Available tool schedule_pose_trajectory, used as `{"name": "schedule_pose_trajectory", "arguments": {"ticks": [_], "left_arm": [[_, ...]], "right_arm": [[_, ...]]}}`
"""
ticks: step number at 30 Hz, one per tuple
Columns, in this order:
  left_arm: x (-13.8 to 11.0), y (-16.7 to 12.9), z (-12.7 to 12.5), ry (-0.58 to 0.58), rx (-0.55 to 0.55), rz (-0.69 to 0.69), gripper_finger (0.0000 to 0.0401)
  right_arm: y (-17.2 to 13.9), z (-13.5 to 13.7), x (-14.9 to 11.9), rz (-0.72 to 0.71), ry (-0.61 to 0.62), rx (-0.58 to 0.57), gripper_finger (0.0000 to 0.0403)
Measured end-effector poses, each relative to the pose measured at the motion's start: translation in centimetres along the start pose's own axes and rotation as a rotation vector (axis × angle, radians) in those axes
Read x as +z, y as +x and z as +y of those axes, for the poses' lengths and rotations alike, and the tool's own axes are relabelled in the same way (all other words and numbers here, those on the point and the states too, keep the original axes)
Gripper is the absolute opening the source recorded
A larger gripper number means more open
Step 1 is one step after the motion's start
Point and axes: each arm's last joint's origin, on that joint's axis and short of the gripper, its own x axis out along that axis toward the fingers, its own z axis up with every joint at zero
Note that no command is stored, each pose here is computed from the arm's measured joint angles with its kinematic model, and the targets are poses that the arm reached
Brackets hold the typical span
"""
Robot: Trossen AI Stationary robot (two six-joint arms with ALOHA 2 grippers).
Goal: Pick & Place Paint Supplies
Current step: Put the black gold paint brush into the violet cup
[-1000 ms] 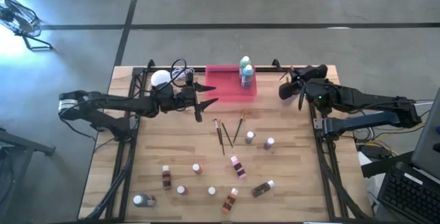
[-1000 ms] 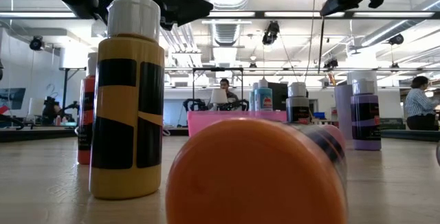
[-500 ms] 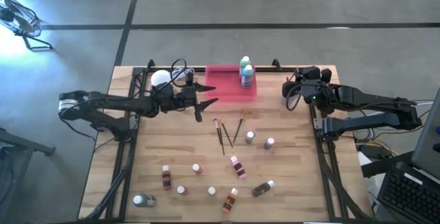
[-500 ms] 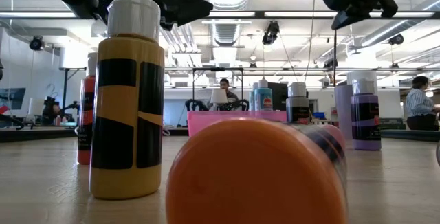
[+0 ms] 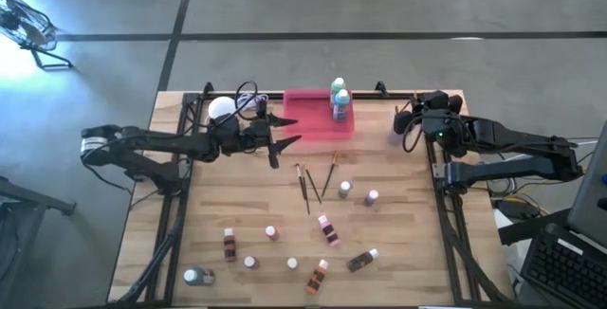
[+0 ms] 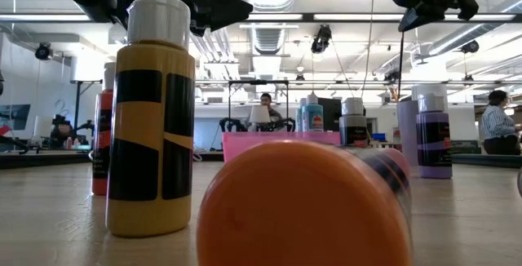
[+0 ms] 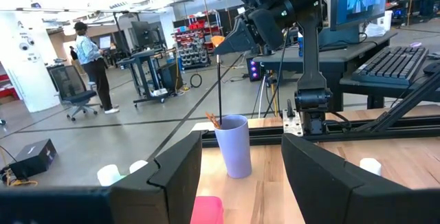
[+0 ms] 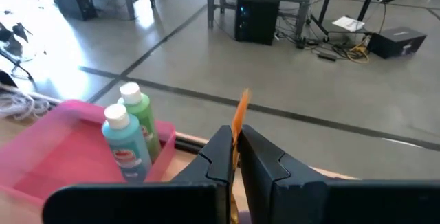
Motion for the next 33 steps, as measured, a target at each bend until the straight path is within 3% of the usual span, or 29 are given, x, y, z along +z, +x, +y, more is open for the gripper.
{"name": "schedule_pose_trajectory", "arguments": {"ticks": [11, 20, 33], "left_arm": [[-0.1, 0.0, 0.0, 0.000, -0.002, 0.008, 0.0207], [-0.1, 0.0, 0.0, -0.001, -0.002, 0.007, 0.0207], [-0.1, 0.0, 0.0, -0.003, -0.002, 0.006, 0.0207]], "right_arm": [[0.5, -0.4, -2.0, 0.068, 0.008, -0.040, 0.0013], [2.1, 0.4, -5.3, 0.122, -0.051, -0.095, 0.0013], [3.8, 0.5, -8.0, 0.128, -0.039, -0.133, 0.0013]]}}
